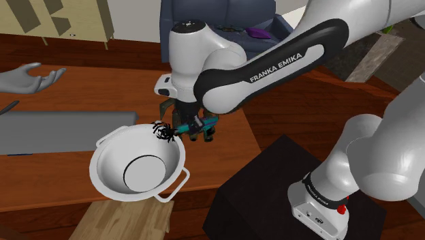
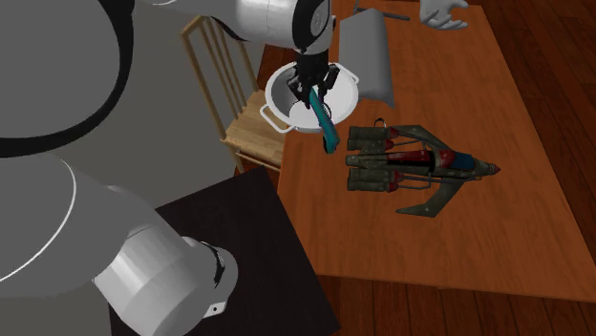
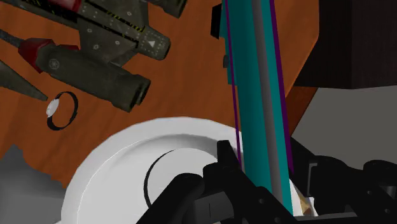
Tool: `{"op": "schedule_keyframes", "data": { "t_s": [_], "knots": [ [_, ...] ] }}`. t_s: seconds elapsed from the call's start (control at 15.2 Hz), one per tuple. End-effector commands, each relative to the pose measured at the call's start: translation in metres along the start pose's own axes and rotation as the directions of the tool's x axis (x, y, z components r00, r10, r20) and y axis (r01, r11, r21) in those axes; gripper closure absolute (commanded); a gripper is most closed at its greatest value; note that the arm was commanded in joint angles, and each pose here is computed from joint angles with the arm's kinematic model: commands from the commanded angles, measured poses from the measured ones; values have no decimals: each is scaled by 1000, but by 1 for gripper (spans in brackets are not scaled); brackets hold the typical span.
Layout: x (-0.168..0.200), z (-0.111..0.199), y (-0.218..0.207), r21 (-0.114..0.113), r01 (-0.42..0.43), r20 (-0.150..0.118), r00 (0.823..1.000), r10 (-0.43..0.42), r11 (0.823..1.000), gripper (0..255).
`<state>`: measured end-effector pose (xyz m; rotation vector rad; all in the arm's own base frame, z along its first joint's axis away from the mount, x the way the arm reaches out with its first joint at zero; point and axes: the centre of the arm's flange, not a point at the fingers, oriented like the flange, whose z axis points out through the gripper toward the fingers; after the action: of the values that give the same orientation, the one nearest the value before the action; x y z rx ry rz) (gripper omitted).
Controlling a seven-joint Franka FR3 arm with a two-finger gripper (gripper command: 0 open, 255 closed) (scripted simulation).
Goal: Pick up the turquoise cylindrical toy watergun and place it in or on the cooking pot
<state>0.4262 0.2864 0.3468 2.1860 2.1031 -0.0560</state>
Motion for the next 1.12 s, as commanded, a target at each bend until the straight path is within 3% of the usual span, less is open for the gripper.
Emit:
{"op": "schedule_keyframes", "data": {
  "t_s": [0.0,0.79,1.06],
  "knots": [
    [24,-5,10,0,-1,0,1000,1,1000,255],
    [162,-21,82,0,-1,0,1000,1,1000,255],
    [164,0,81,0,-1,0,1000,1,1000,255]
  ]
}}
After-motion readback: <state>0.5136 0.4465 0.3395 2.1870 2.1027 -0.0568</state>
